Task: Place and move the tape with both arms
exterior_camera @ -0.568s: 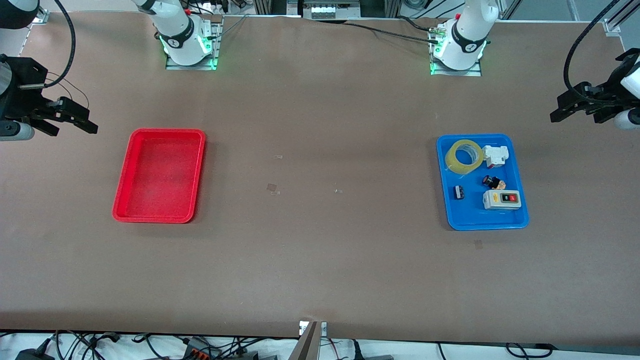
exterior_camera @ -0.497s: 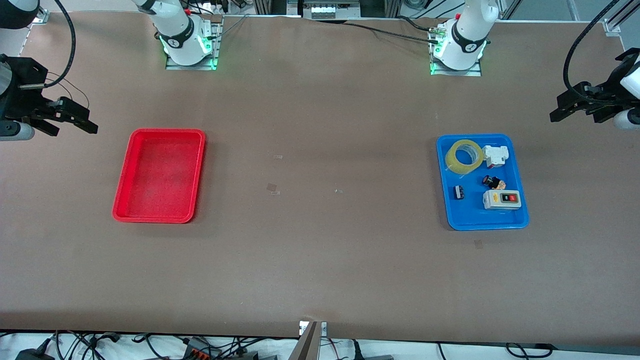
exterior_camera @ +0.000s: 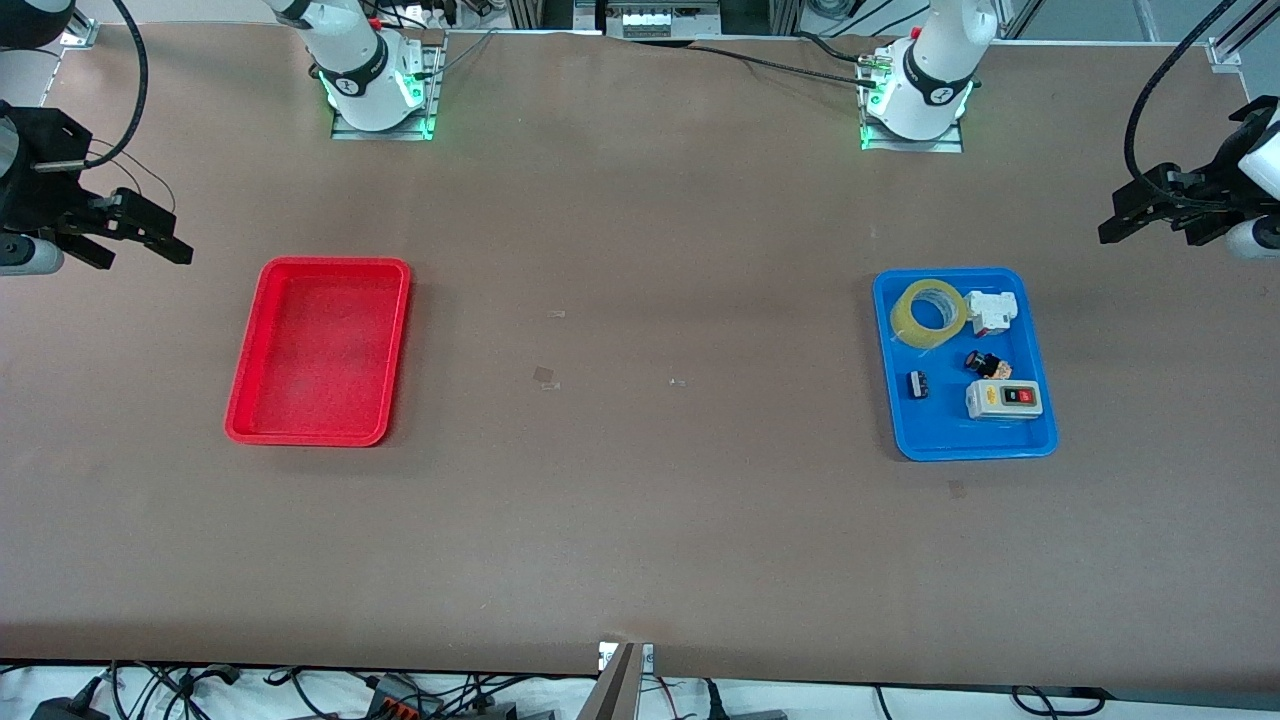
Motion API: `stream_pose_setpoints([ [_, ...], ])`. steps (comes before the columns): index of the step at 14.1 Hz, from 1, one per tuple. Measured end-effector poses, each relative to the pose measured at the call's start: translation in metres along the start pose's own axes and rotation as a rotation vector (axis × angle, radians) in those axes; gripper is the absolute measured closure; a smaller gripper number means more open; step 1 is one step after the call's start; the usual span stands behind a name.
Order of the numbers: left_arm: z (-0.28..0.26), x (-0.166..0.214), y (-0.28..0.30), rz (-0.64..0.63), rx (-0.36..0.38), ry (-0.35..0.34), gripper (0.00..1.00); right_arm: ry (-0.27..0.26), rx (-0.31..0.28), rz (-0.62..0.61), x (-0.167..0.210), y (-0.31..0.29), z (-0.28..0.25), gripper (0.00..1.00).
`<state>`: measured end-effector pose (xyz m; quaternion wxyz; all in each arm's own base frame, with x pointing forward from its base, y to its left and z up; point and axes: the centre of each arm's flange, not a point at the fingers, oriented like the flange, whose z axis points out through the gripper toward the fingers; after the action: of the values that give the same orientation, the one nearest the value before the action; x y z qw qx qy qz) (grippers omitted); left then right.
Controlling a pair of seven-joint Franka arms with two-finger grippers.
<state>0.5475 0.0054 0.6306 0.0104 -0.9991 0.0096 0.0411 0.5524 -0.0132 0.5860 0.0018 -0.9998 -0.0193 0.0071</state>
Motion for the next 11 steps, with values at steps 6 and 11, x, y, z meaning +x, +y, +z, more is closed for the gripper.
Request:
stream_pose_setpoints([
  [6, 0.073, 0.001, 0.002, 0.006, -0.003, -0.142, 0.00, 0.000, 0.000, -0.001, 0.000, -0.001, 0.000, 0.00],
  [11, 0.248, -0.002, 0.005, 0.022, -0.005, -0.135, 0.00, 0.000, 0.000, -0.002, 0.000, -0.001, 0.000, 0.00],
])
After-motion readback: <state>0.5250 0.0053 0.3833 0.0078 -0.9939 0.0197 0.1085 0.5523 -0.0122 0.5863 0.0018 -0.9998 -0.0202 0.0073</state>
